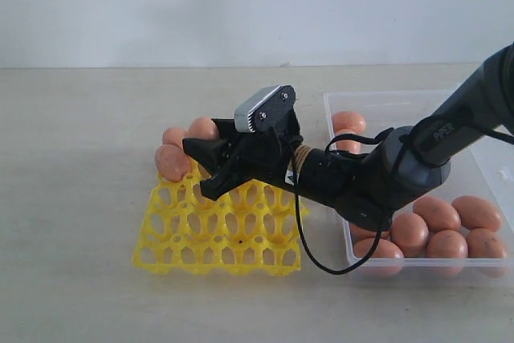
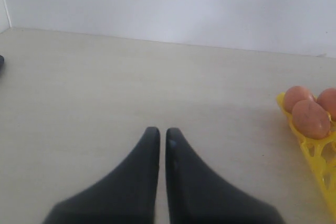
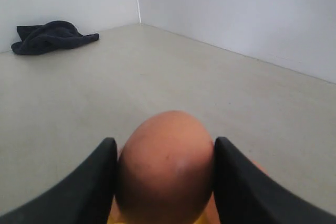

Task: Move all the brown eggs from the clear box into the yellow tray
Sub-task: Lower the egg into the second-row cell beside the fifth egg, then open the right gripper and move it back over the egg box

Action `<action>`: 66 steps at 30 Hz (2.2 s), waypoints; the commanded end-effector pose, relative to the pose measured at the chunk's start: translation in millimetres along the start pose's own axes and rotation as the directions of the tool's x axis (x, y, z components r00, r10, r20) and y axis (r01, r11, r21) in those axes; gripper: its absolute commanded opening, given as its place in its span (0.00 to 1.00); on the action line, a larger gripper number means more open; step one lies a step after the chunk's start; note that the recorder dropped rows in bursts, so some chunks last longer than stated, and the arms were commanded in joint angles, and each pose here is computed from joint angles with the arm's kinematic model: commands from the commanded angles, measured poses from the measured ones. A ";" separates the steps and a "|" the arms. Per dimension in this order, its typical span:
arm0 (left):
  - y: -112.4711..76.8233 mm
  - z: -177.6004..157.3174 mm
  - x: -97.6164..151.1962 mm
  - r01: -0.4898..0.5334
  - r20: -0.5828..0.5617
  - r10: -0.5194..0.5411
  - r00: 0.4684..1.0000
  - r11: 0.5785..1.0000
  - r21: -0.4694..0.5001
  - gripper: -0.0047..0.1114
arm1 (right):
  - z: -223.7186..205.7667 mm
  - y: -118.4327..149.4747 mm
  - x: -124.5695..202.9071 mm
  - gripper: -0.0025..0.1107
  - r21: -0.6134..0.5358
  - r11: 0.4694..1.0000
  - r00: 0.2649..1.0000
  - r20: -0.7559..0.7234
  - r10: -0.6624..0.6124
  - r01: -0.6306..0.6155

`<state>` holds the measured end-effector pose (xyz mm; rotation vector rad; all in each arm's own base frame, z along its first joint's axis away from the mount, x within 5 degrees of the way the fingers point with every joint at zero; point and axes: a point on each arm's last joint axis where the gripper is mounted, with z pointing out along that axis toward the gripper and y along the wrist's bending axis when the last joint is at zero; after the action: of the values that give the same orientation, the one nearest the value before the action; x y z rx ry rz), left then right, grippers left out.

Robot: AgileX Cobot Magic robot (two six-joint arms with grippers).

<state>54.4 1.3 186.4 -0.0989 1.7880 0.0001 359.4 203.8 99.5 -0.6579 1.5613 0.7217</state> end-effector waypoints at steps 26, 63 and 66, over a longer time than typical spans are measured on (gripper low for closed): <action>0.2 0.1 0.6 -0.003 0.005 0.003 1.000 1.000 -0.003 0.08 | -0.2 -3.9 18.2 0.17 0.028 0.999 0.977 -0.212 -0.025 0.032; 0.3 0.1 0.4 -0.003 0.007 0.003 1.000 1.000 -0.003 0.08 | -71.5 -40.7 -130.4 0.02 0.386 0.903 0.920 -0.392 -0.026 0.190; 0.3 0.1 0.4 -0.003 0.007 0.003 1.000 1.000 -0.003 0.08 | -119.2 -68.1 -122.8 0.02 0.554 0.795 0.761 -0.619 0.194 0.248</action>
<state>54.4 1.3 186.4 -0.0989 1.7880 0.0001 359.6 118.2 232.1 -0.5681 1.9540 0.1369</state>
